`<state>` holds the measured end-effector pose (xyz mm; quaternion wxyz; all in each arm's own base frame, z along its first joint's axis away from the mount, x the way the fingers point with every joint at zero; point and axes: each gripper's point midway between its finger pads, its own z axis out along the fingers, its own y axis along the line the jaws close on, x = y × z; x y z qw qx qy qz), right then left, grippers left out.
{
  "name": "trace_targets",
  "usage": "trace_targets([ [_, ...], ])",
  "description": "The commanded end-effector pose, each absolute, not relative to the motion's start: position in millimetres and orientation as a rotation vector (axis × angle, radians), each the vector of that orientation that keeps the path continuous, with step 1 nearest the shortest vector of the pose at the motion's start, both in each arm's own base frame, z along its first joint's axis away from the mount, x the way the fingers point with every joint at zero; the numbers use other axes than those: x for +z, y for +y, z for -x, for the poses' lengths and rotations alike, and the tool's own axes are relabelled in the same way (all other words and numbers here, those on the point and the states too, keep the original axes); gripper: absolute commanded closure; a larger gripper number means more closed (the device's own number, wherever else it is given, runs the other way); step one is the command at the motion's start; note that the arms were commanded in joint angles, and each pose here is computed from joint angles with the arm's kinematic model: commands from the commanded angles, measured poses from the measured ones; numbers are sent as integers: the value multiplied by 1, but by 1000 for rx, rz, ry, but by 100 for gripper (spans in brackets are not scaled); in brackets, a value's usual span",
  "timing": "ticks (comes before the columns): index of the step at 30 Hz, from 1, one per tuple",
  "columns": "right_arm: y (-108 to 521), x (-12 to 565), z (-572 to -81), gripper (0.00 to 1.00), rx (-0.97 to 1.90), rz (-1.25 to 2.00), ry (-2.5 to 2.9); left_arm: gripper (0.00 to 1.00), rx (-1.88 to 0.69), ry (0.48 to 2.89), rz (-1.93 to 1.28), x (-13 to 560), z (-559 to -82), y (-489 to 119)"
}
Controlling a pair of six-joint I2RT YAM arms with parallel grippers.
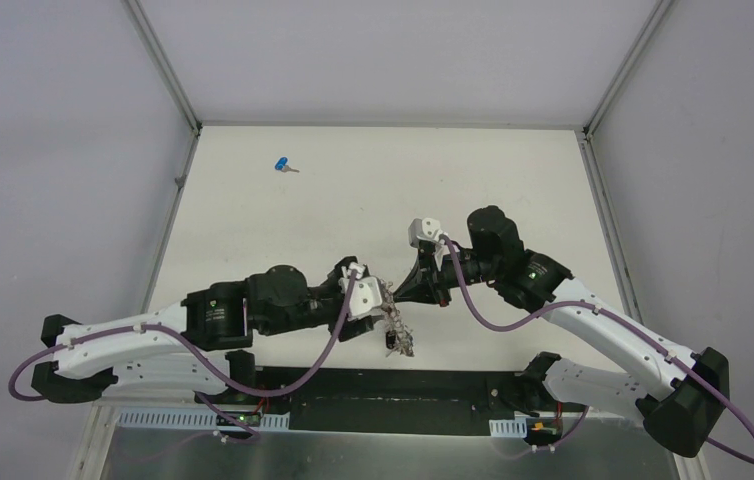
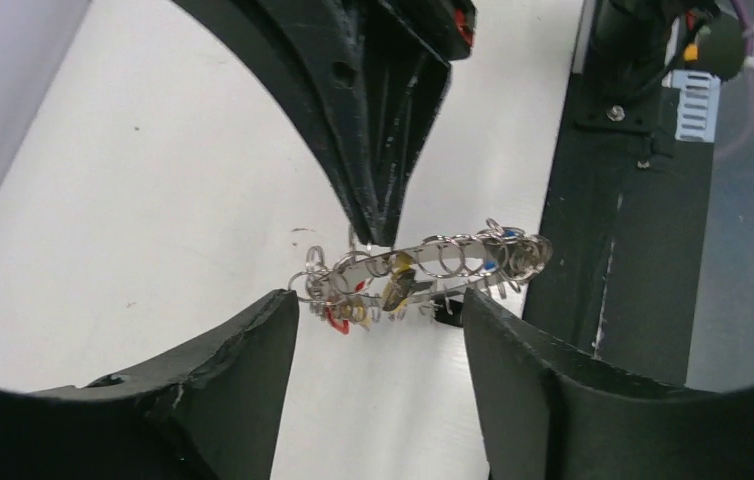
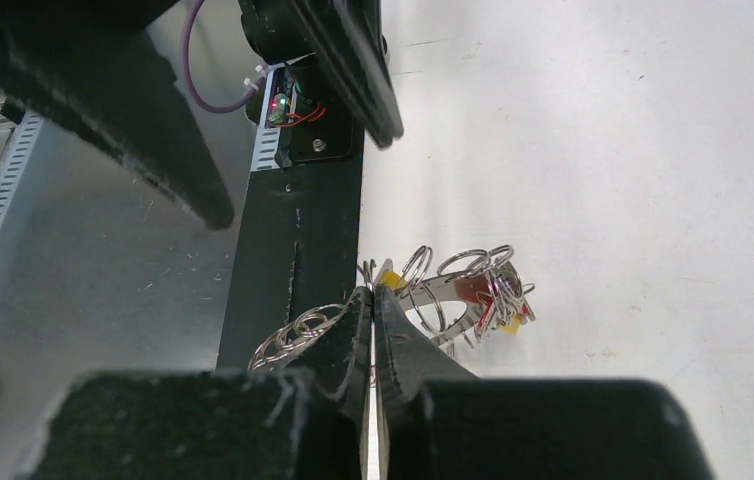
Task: Put the keys on the keyring
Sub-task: Insert the key onto the keyring, then adjust the key on the keyring.
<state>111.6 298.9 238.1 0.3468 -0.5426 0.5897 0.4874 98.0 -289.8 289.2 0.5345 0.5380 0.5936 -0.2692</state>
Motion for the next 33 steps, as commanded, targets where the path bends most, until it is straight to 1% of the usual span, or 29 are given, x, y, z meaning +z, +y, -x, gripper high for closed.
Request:
trace_targets([
  [1,304,269,-116,100,1253,1382,1402,42,-753,1462,-1020,313,-104,-289],
  [3,304,268,-116,100,1254,1383,1402,48,-798,1503,-926,316,-106,-289],
  [7,304,268,-116,100,1250,1380,1403,54,-890,1592,-812,315,-104,-294],
  [14,303,267,-115,100,1249,1379,1403,54,-1005,1736,-708,307,-106,-293],
  [20,304,265,-117,100,1250,1377,1406,53,-1229,1862,-676,299,-116,-290],
  [22,304,265,-117,100,1251,1375,1410,54,-1311,1867,-692,299,-116,-294],
  [26,304,265,-117,100,1253,1373,1411,55,-1429,1806,-748,302,-109,-300],
  [29,305,268,-116,100,1260,1369,1403,56,-1443,1813,-737,294,-111,-299],
  [33,305,269,-116,100,1267,1369,1396,59,-1451,1815,-732,286,-112,-299],
])
